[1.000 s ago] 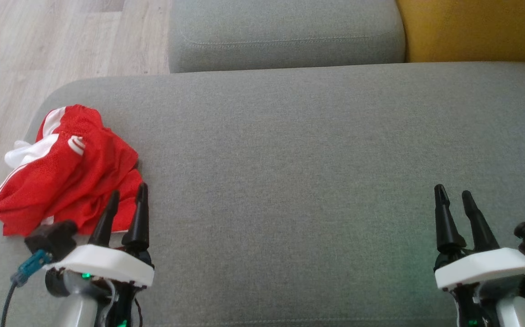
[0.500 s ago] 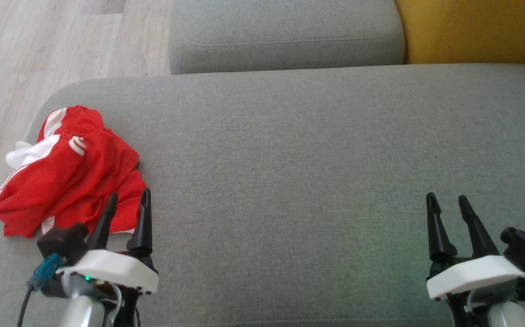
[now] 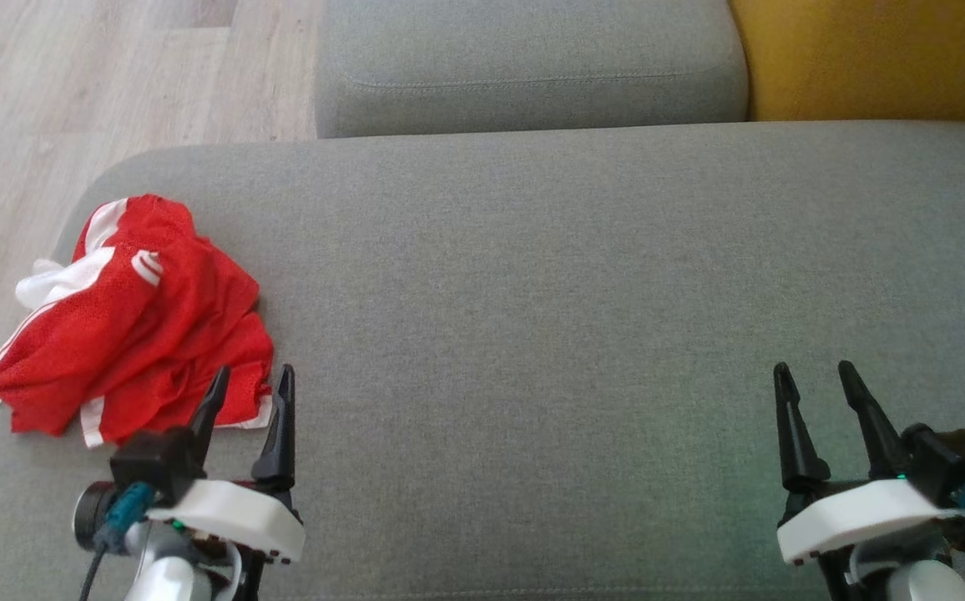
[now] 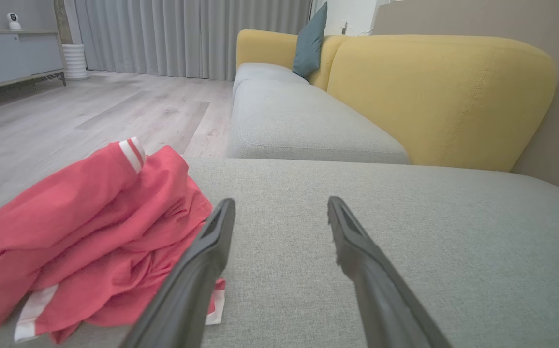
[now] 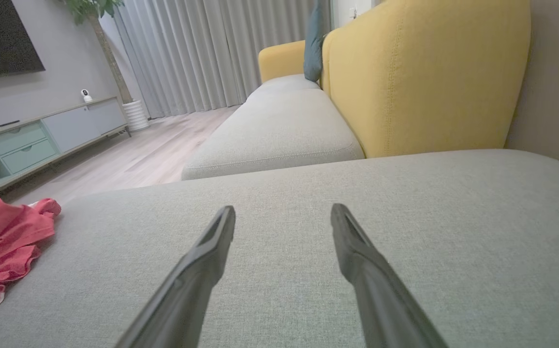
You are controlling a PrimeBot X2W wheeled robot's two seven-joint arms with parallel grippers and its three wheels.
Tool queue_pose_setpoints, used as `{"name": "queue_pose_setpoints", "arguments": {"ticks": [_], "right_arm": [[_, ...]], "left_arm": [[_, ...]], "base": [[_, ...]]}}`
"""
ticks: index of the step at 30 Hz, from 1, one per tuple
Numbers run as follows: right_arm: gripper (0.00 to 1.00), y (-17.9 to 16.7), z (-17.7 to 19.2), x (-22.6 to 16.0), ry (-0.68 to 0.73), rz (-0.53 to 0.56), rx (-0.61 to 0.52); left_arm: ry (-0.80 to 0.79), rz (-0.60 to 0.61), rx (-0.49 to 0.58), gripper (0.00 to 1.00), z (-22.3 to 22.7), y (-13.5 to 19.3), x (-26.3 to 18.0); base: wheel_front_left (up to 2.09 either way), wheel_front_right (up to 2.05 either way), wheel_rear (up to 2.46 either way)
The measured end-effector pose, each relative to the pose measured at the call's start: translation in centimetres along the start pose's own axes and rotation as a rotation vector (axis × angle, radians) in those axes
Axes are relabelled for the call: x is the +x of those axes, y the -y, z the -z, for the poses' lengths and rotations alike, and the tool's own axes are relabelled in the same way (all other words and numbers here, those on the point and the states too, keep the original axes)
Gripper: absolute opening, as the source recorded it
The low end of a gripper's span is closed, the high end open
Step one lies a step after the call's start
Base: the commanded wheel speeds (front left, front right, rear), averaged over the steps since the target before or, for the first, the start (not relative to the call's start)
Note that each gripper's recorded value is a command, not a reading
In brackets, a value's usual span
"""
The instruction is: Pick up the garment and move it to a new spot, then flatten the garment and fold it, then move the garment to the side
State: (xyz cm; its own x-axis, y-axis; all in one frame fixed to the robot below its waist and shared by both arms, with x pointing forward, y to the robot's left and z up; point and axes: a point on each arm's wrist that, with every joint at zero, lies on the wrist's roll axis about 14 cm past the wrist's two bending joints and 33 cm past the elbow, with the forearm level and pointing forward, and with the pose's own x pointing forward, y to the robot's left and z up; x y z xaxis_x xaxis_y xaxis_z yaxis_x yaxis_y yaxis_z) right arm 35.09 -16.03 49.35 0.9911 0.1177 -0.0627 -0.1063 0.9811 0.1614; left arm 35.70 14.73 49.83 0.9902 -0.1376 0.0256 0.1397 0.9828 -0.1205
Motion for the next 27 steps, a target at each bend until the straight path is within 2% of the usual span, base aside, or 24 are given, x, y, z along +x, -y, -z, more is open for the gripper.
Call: {"name": "queue_pose_setpoints", "arguments": {"ticks": [13,27], "right_arm": [[1.0,-0.16,0.22,-0.4,-0.004,-0.007,-0.086],[1.0,-0.34,0.66,-0.3,-0.012,-0.013,-0.067]], "left_arm": [[0.021,0.032,0.13,1.0,-0.08,0.52,-0.28],[-0.001,0.015,0.115,1.0,0.62,0.08,-0.63]], "base": [[0.0,0.0,0.0],[0.0,0.0,0.0]]}}
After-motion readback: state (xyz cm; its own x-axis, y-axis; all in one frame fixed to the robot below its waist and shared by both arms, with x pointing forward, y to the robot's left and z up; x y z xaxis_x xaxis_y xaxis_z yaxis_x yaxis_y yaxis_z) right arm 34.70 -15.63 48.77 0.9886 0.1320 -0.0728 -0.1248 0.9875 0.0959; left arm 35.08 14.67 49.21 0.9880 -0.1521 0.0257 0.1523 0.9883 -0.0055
